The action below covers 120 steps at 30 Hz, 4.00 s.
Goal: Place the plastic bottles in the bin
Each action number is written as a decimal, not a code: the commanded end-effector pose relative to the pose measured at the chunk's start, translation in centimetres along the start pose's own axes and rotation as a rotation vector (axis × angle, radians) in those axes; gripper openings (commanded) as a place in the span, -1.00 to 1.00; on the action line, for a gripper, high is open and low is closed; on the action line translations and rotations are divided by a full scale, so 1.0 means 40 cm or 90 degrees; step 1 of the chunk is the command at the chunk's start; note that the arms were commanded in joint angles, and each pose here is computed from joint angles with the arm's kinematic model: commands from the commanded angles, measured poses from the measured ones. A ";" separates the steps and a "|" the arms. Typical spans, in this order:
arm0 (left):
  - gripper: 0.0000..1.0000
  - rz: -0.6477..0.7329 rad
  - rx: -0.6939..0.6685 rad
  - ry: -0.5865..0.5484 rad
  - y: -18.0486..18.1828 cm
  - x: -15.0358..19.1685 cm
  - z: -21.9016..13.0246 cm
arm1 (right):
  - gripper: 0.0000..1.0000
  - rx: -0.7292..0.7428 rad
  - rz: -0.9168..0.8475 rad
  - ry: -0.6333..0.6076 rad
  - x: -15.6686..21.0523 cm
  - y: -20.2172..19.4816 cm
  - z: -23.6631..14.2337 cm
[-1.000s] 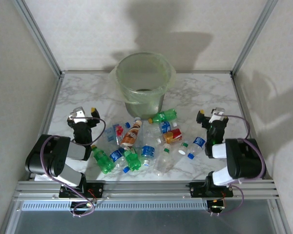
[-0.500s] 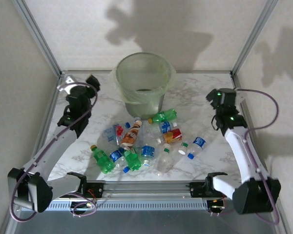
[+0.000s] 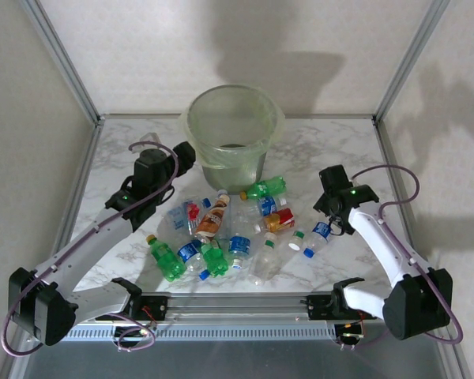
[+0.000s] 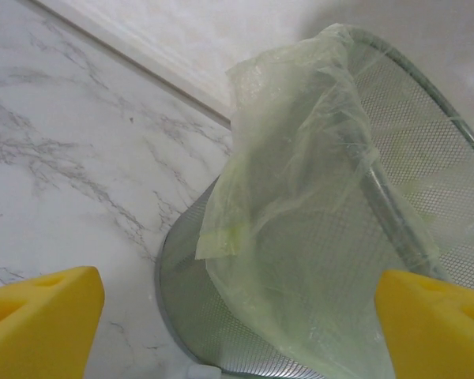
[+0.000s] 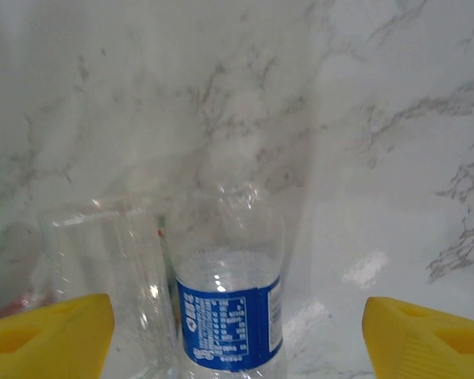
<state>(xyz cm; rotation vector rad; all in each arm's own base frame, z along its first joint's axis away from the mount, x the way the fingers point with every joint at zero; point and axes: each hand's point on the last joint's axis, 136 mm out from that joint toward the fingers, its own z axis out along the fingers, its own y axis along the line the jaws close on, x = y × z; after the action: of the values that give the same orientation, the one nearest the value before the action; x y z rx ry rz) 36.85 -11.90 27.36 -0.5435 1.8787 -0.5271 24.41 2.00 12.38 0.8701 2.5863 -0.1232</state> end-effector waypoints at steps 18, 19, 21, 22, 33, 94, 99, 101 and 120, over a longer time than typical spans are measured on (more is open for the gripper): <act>0.67 -0.035 0.041 0.023 -0.030 0.014 -0.006 | 0.65 0.045 -0.026 0.095 0.121 -0.020 0.141; 0.67 -0.037 0.042 0.023 -0.032 0.014 -0.007 | 0.65 0.049 -0.026 0.096 0.121 -0.021 0.147; 0.66 -0.040 0.043 0.023 -0.032 0.014 -0.007 | 0.65 0.056 -0.025 0.097 0.121 -0.025 0.159; 0.66 -0.042 0.044 0.023 -0.032 0.014 -0.006 | 0.65 0.057 -0.025 0.097 0.120 -0.025 0.164; 0.65 -0.052 0.045 0.027 -0.033 0.019 -0.001 | 0.45 0.065 -0.010 0.102 0.108 -0.053 0.211; 0.67 -0.128 0.054 -0.003 -0.028 -0.069 -0.034 | 0.51 -0.516 -0.184 -0.220 -0.323 0.868 -0.456; 0.67 -0.125 0.038 -0.004 -0.005 -0.073 -0.037 | 0.49 -0.488 -0.170 -0.210 -0.349 0.855 -0.391; 0.67 -0.125 0.027 -0.001 0.011 -0.071 -0.039 | 0.49 -0.483 -0.166 -0.206 -0.353 0.849 -0.372; 0.70 -0.128 -0.315 0.112 0.346 0.084 -0.160 | 0.58 -0.479 -0.152 -0.280 -0.403 0.771 -0.455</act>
<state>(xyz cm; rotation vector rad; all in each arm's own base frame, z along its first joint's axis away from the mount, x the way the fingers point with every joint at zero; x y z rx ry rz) 31.58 -4.58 22.65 -0.9261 2.0303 -0.4303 49.34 23.05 31.30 0.2260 2.1701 0.5158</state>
